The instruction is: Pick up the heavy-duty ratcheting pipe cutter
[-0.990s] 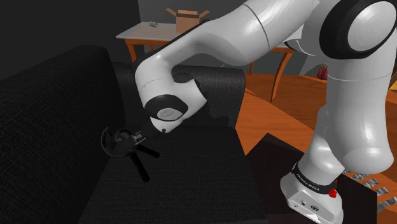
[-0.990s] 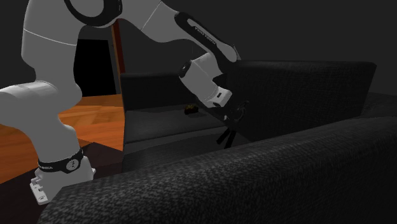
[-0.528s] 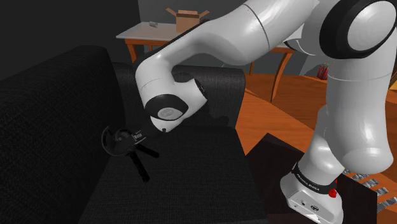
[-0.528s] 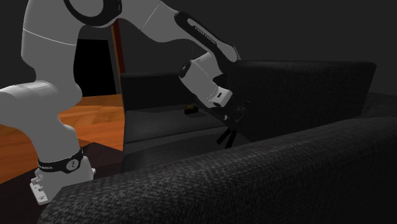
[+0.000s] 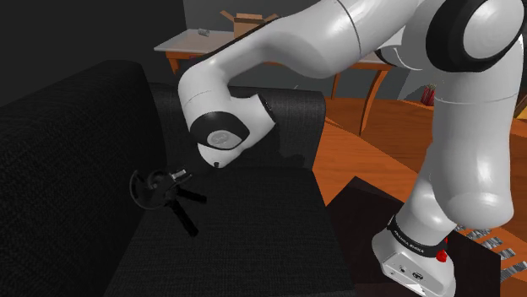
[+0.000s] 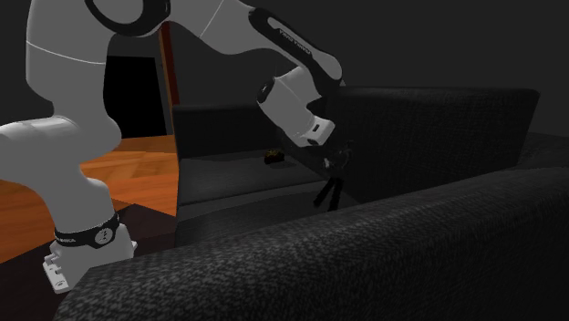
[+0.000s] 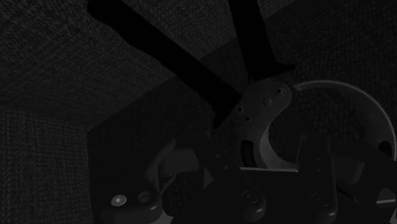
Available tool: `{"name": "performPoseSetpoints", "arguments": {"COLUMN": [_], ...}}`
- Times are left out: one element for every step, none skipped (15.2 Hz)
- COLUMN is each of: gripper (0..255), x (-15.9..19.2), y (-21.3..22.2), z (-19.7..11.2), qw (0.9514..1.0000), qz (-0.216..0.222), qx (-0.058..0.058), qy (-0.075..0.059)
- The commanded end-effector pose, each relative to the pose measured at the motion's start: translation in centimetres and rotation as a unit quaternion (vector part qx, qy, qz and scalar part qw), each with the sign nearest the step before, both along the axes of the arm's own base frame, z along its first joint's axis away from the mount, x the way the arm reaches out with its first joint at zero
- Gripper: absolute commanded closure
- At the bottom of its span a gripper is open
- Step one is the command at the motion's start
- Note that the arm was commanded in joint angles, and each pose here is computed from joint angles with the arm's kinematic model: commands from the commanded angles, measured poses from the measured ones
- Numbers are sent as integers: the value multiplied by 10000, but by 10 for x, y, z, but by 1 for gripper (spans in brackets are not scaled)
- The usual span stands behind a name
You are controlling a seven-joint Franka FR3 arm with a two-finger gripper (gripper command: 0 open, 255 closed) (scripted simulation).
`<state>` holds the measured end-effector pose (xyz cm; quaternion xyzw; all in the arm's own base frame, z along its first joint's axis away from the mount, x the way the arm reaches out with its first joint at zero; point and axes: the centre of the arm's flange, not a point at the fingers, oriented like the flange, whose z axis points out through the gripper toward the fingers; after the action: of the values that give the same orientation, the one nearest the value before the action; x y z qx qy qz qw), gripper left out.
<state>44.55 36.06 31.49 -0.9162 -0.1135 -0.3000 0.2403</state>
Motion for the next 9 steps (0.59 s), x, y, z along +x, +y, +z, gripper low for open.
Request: {"name": "performPoseSetpoints", "arguments": {"gripper": [255,255,255,255,255,255,255,255,255], "x": [1,1,1,1,1,1,1,1,1], "y": [0,0,0,0,0,0,0,0,0], "z": [10,15,20,26,31,36,41,47,52], "qw": [10000,10000,10000,10000,10000,10000,10000,10000,10000], "qz": [-3,-3,-3,-3,-3,-3,-3,-3,-3], "qx": [7,7,7,7,7,7,7,7,7], "qy": [-5,-5,-5,-5,-5,-5,-5,-5,-5]}}
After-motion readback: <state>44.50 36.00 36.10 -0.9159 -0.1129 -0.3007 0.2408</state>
